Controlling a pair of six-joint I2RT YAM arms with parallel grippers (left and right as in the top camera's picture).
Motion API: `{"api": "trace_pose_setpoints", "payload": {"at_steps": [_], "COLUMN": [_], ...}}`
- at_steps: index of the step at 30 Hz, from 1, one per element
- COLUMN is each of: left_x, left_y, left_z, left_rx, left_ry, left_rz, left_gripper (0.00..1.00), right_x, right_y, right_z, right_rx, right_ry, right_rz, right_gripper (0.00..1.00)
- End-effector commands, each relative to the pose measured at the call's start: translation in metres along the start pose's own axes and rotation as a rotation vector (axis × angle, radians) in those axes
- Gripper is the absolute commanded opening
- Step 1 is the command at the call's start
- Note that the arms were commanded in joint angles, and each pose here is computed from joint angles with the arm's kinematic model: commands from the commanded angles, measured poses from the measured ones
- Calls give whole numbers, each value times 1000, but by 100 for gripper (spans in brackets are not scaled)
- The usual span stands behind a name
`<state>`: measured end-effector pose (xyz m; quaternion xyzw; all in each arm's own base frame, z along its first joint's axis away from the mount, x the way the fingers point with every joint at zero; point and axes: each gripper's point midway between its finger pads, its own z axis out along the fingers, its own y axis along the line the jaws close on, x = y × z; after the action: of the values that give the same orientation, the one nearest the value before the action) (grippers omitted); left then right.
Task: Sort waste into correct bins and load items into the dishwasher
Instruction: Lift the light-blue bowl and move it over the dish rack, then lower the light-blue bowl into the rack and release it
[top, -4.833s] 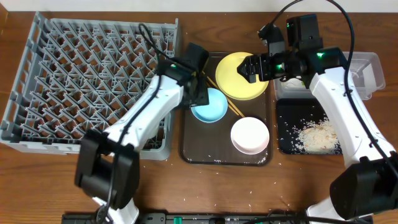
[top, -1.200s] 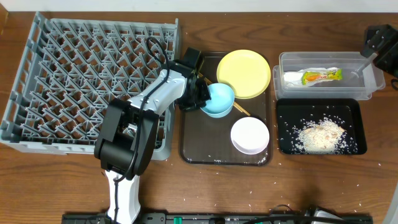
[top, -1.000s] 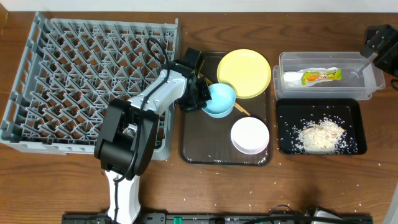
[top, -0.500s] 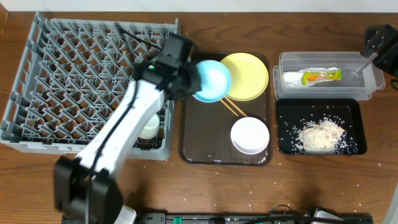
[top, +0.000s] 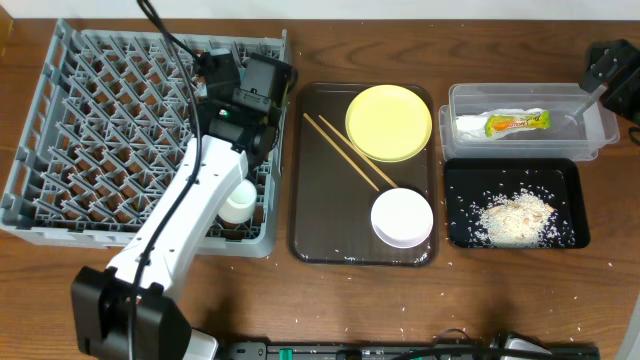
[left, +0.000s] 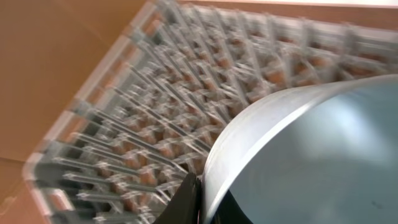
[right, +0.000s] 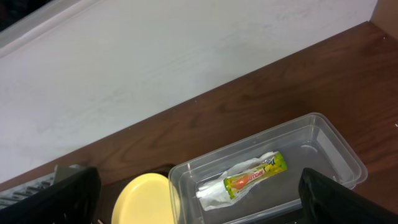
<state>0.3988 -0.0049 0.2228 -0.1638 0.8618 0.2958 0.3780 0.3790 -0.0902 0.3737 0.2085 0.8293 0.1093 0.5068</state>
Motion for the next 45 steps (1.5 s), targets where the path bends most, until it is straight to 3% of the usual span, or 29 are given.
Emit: {"api": "trace_pose_setpoints", "payload": {"at_steps": [1,7,19,31,33,34,37,43,45], "left_x": [-4,8,25,53,59,61,68,90,93], "left_y": [25,21,-6,-47,-49,-49,-52,-65,-71], "left_z": [10,28,38,33,35,35,37,31,22], "left_rx": [-237,-376,-486,-342,-320,-313,-284,-91,1], "left_ry": [-97,-126,-173,-117,-92,-81,-46,104,149], "left_rz": [42,127,277,365,376,383,400,377,341], "left_gripper": [7,7,7,8,17,30,44,47,54], "right_x": [-1,-1,-1,-1,-1,-1,-1,-1,-1], "right_y": [-2,-2,-2,-2,-2,-2,-2,-2,-2], "right_z": [0,0,0,0,0,0,0,0,0], "right_rx": [9,9,9,9,9,9,9,9,9], "right_ry": [-3,-3,-3,-3,-3,-3,-3,-3,-3], "right_rz": [11,11,11,11,11,11,11,11,11], "right_gripper": [99,99,99,99,99,99,99,99,99]}}
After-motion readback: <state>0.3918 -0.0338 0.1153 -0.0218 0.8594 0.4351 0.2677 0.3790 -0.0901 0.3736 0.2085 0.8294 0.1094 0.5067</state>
